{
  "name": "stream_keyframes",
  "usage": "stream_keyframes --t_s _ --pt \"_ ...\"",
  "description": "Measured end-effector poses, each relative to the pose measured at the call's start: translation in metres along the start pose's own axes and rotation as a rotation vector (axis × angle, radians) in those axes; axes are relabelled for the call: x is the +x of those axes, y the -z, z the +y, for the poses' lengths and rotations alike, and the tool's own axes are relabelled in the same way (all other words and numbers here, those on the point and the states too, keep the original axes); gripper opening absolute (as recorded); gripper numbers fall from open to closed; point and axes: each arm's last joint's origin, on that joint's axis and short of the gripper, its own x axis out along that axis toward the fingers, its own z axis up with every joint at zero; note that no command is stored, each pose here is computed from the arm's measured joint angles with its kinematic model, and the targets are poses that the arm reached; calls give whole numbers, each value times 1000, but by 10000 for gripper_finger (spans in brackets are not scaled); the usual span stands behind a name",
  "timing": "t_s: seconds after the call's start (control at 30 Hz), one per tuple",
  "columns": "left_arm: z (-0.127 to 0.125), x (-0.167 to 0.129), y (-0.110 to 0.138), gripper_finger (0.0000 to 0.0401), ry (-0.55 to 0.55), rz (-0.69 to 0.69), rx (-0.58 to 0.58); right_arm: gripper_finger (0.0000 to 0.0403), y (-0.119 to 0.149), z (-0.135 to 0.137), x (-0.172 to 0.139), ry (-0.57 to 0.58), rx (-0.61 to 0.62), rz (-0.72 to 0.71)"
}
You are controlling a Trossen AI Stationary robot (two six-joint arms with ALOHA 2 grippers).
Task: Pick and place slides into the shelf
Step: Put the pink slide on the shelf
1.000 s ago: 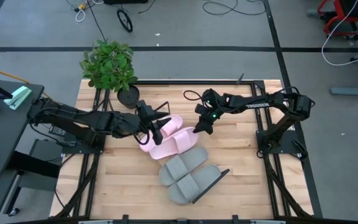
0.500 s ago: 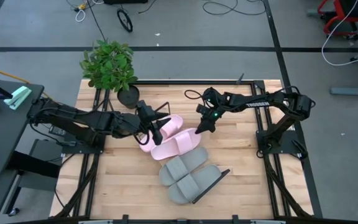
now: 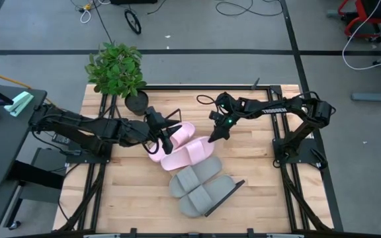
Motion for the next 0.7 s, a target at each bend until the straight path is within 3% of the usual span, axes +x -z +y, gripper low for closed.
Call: stream_keyframes --t_s 0.7 --pt "0 0 0 83 0 0 20 30 -3 -9 -14 -106 201 13"
